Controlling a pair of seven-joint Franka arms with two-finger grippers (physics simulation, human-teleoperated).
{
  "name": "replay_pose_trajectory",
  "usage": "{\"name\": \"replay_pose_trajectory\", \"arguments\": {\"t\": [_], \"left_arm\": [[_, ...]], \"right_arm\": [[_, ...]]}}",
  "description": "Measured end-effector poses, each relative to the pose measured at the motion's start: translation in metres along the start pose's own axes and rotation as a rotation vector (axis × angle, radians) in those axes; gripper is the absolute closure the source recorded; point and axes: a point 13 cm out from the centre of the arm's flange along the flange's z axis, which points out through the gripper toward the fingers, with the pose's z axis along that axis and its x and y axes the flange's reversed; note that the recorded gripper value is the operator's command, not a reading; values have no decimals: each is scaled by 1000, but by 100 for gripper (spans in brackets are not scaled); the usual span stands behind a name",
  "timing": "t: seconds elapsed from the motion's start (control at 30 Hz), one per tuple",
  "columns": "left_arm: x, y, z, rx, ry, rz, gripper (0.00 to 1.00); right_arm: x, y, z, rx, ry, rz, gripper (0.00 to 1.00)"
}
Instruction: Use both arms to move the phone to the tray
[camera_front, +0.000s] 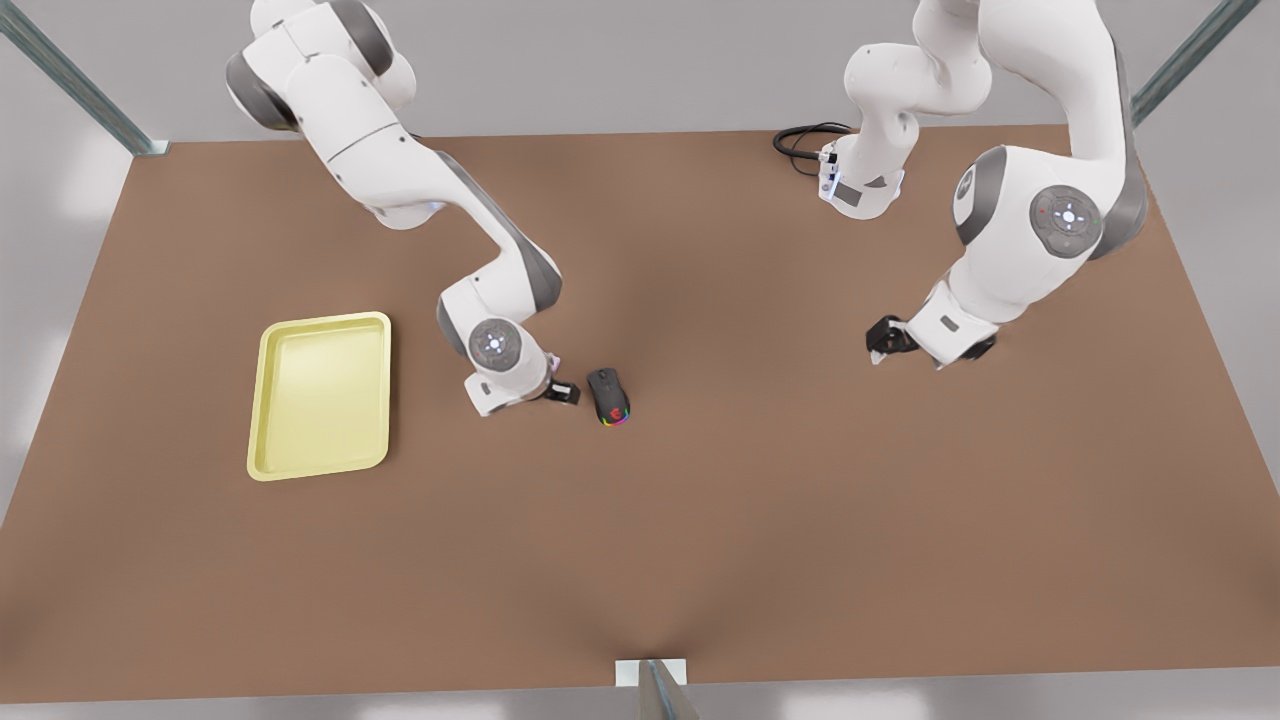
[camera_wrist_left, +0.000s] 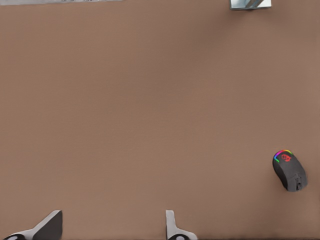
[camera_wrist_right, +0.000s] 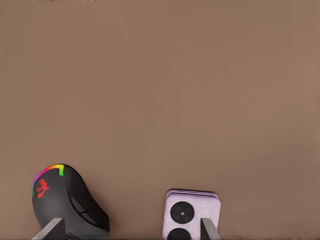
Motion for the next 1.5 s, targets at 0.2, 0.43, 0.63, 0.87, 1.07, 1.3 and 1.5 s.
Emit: {"name": "replay_pose_trajectory", "arguments": {"t": [0.2,0.43,0.63,0.87,1.07,1.3,1.5], "left_arm": [[-9,30,-1,-4,-18,-5,0],[-11,23,2,-14,-21,46,0],[-10,22,-2,-16,-28,70,0],[-10,21,1,-16,-25,88,0],[-10,21,1,-17,-25,97,0],[-10,21,4,-17,-20,105,0],[-10,21,4,-17,-21,110,0]], "right_arm": [[34,-25,33,49,16,185,0],[51,-42,94,22,-5,342,0],[33,-29,94,-44,-78,365,0],[34,-37,99,-11,-96,337,0],[30,-45,106,34,-93,294,0],[30,-46,115,56,-83,251,0],[35,-52,122,79,-73,201,0]]}}
